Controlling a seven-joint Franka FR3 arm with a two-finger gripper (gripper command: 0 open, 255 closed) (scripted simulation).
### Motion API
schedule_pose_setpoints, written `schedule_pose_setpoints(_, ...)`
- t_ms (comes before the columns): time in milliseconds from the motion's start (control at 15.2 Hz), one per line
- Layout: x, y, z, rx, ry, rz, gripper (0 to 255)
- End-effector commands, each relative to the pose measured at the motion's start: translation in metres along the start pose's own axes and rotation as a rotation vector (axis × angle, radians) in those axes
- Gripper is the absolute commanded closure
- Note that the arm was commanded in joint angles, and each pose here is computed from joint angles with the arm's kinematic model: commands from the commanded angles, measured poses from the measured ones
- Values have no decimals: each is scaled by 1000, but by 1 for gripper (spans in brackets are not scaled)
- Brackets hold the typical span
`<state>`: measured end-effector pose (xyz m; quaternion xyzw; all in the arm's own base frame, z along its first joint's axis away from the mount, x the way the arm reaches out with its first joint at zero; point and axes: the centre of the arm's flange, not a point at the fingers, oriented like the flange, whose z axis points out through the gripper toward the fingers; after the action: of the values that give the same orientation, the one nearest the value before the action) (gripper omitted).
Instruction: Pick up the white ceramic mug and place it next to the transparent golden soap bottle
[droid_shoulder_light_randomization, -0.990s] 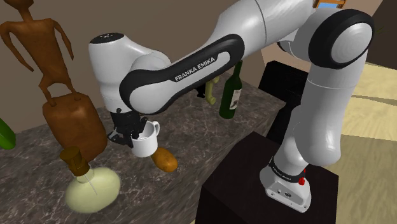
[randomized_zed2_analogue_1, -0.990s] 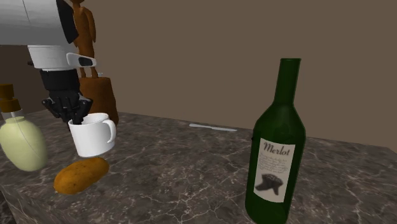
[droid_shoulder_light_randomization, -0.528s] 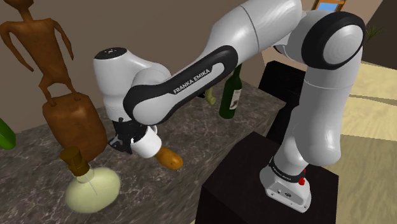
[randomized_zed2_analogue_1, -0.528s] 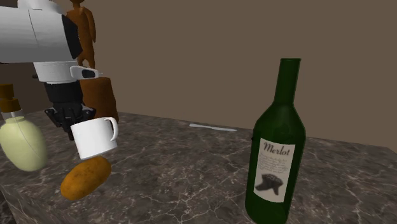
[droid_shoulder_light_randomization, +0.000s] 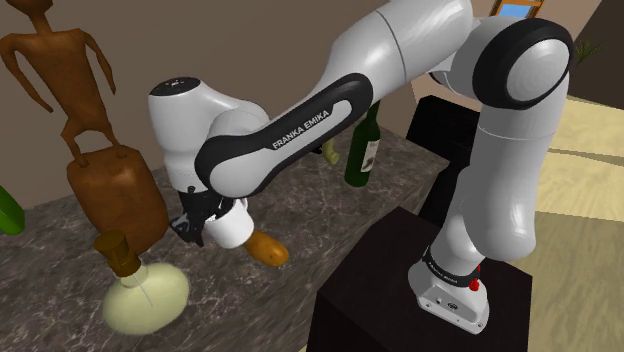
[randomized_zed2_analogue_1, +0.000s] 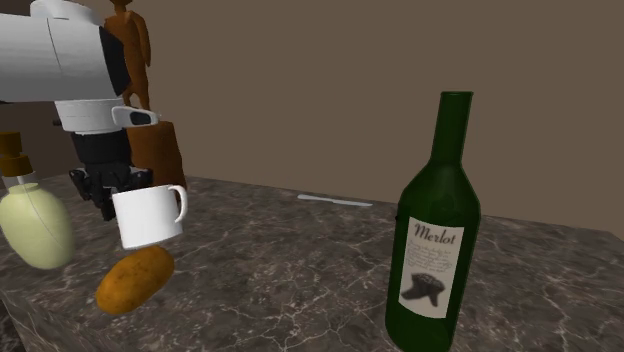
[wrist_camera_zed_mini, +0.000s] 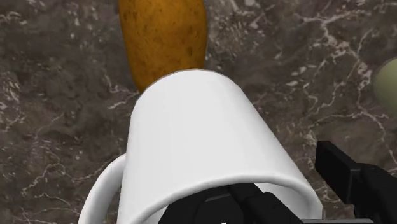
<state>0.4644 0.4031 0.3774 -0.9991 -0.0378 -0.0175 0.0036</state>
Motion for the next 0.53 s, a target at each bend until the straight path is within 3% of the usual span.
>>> schedule_pose_setpoints(0,-2,2,5,-7,-13,0,0)
schedule_pose_setpoints(264,-3,0,8,-7,-12,0,0)
schedule_pose_setpoints(462,-3,-1,-32,-7,-12,0,0)
